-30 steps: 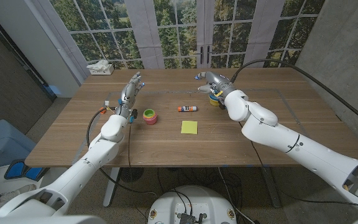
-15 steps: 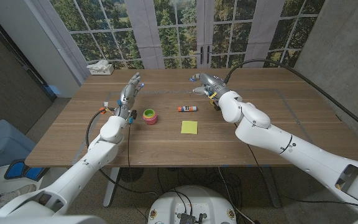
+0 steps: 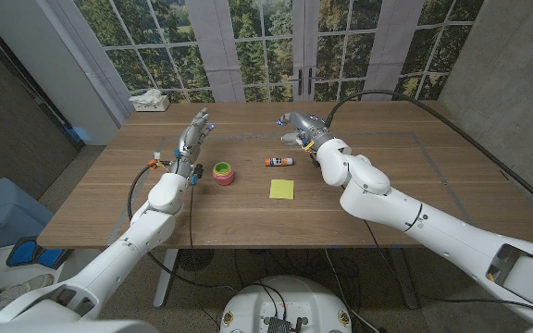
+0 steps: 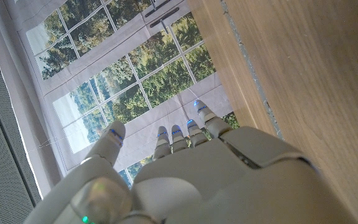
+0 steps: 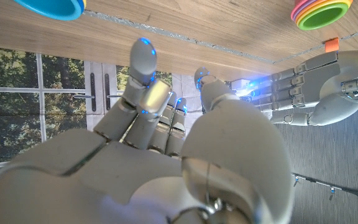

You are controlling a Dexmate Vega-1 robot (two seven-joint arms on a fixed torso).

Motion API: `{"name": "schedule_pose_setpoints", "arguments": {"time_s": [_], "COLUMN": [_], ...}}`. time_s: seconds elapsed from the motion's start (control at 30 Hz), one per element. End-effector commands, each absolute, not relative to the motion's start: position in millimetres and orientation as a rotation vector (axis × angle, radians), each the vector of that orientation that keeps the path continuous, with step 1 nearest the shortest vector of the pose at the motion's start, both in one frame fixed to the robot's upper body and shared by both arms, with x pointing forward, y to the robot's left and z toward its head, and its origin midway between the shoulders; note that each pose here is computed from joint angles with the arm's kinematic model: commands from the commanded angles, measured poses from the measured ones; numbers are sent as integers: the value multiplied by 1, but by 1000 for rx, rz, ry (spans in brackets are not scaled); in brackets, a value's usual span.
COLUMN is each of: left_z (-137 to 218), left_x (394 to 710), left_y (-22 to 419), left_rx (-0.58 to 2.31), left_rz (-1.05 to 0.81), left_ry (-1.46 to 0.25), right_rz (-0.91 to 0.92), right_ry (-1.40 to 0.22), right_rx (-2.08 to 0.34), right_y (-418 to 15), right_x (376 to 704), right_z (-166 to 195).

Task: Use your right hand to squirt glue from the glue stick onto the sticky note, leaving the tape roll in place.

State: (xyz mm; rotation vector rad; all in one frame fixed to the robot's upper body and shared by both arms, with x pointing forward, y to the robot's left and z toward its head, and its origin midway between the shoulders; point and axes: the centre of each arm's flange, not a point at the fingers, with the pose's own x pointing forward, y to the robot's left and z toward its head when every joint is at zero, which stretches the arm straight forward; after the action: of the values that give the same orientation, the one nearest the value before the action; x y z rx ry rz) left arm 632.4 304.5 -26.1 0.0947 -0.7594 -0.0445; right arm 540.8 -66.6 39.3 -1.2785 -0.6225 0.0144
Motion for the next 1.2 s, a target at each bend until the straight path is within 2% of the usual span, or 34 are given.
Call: {"name": "schedule_pose_setpoints", "arguments": {"time_s": [0.03,1.2], "left_z": [-26,-25], "left_x": [632,637], "left_y": [307,305], "left_rx": [95,93], "left_rz": [-45,-45], "left_ry": [-762,-756], "right_rz": [-9,1], "right_ry": [-630,-559], "right_rx": [-1302,-1380], "right_y": [-55,-24], "right_x": [543,562], "right_z": [33,14]}}
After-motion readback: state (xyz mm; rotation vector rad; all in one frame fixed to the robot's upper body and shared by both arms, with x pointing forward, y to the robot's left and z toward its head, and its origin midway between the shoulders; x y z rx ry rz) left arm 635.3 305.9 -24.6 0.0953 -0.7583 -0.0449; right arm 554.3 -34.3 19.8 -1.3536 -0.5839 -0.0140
